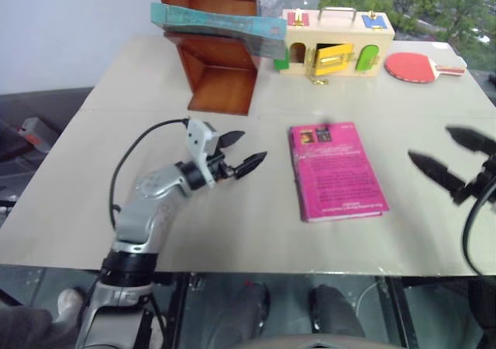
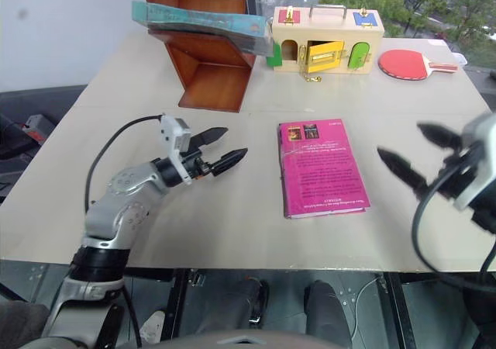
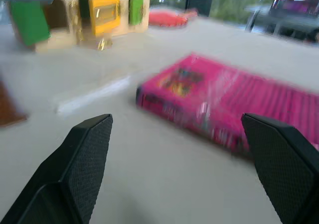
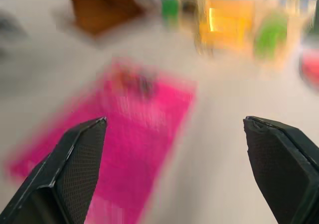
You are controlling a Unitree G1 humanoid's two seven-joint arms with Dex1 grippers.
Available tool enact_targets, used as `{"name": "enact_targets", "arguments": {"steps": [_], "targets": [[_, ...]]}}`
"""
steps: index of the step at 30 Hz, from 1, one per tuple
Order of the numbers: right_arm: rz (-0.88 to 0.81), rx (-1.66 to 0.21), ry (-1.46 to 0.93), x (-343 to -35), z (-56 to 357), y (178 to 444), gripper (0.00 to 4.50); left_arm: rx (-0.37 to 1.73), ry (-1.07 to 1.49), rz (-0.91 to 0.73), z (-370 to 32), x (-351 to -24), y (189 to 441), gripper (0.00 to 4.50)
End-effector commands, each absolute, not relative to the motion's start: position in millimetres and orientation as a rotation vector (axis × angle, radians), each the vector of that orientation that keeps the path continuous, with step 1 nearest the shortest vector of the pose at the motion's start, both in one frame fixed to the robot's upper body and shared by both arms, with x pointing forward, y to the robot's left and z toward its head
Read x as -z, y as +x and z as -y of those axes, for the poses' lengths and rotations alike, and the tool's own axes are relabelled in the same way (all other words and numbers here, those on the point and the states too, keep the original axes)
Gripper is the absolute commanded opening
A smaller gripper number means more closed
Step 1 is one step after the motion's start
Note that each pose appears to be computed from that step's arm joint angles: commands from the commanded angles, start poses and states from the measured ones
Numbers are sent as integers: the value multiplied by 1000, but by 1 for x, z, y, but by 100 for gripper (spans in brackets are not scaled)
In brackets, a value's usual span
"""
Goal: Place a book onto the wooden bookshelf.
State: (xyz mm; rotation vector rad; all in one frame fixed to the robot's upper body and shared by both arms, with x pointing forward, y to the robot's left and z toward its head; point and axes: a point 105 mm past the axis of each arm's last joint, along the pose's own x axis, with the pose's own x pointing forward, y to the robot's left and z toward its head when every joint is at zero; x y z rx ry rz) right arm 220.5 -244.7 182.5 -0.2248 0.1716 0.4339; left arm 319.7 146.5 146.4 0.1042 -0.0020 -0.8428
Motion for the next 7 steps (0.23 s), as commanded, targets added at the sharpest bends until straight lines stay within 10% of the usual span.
{"name": "enact_targets", "arguments": {"steps": [1,7], "targets": [[-187,-369,-340,-181,267,200,450,824,149,12,-168,-157,307,432],[-229,-324,-349,-169,283,188,450,806,202,-70,-200,-152,296,432]]}}
